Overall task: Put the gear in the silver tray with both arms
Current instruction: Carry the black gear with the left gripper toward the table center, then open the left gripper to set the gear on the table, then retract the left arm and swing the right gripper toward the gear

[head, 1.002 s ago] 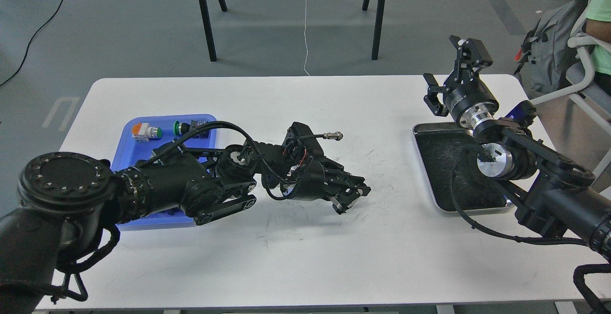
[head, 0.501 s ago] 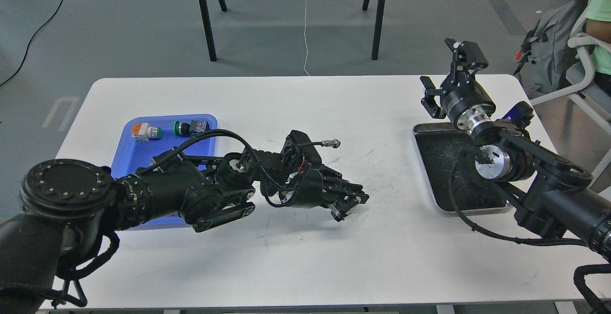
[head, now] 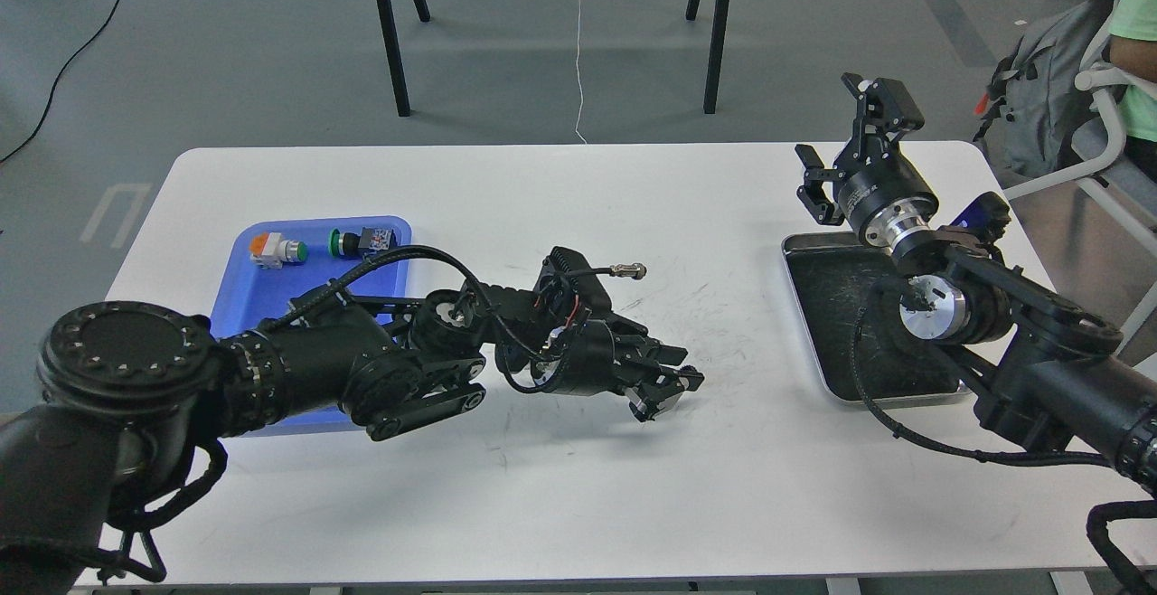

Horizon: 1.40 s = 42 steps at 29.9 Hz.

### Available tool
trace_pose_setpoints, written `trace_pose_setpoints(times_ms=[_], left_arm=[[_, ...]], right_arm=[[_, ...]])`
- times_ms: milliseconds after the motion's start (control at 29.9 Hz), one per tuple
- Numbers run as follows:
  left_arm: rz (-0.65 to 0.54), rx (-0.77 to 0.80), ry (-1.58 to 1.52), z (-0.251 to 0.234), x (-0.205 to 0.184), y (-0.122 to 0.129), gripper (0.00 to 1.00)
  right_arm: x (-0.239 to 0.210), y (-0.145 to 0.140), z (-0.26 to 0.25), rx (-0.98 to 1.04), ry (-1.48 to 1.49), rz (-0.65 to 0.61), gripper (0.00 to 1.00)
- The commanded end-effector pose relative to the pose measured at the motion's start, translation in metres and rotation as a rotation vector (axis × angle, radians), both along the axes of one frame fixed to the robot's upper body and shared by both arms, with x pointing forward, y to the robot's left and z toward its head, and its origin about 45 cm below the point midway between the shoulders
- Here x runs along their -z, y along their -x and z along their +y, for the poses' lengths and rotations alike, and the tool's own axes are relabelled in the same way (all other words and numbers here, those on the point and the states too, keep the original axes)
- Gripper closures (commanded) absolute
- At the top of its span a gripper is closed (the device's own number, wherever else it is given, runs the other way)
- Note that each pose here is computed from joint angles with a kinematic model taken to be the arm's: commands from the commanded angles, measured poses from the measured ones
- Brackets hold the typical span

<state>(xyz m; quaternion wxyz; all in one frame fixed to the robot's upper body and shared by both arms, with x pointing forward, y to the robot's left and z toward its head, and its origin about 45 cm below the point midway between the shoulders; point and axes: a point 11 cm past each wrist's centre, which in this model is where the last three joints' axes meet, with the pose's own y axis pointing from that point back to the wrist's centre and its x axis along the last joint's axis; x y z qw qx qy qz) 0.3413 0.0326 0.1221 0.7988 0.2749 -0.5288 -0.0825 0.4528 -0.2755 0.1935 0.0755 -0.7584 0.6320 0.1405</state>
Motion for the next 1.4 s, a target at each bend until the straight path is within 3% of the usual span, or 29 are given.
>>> trace_pose_setpoints(times_ms=[0,167,601,835,936,1103,1370], left_arm=[[0.007,-0.008,0.008,0.000,-0.001,0.000,0.56],[0.025,-0.043,0.048,-0.004,-0.009,-0.006,0.49],[0.063,-0.227,0.359,-0.025,-0.079,-0.046,0.42],[0.078,-0.434,0.583,0.014,-0.129,-0.091,0.32],[0.073,-0.541,0.720,0.038,-0.153,-0.110,0.09],[0.118,-0.625,0.859,0.063,-0.174,-0.119,0.06],[0.365,-0.757,0.994,0.129,-0.191,-0.137,0.00]], right_arm=[[0.000,0.000,0.000,0.000,0.000,0.000,0.01],[-0.002,-0.001,-0.005,0.005,0.012,0.002,0.01],[-0.019,0.003,-0.036,-0.034,0.132,-0.008,0.01],[-0.024,0.004,-0.036,-0.051,0.160,-0.012,0.01],[-0.028,0.001,-0.031,-0.073,0.198,-0.017,0.01],[-0.039,-0.002,-0.024,-0.125,0.244,-0.036,0.01],[-0.046,-0.004,-0.004,-0.263,0.463,-0.089,0.01]])
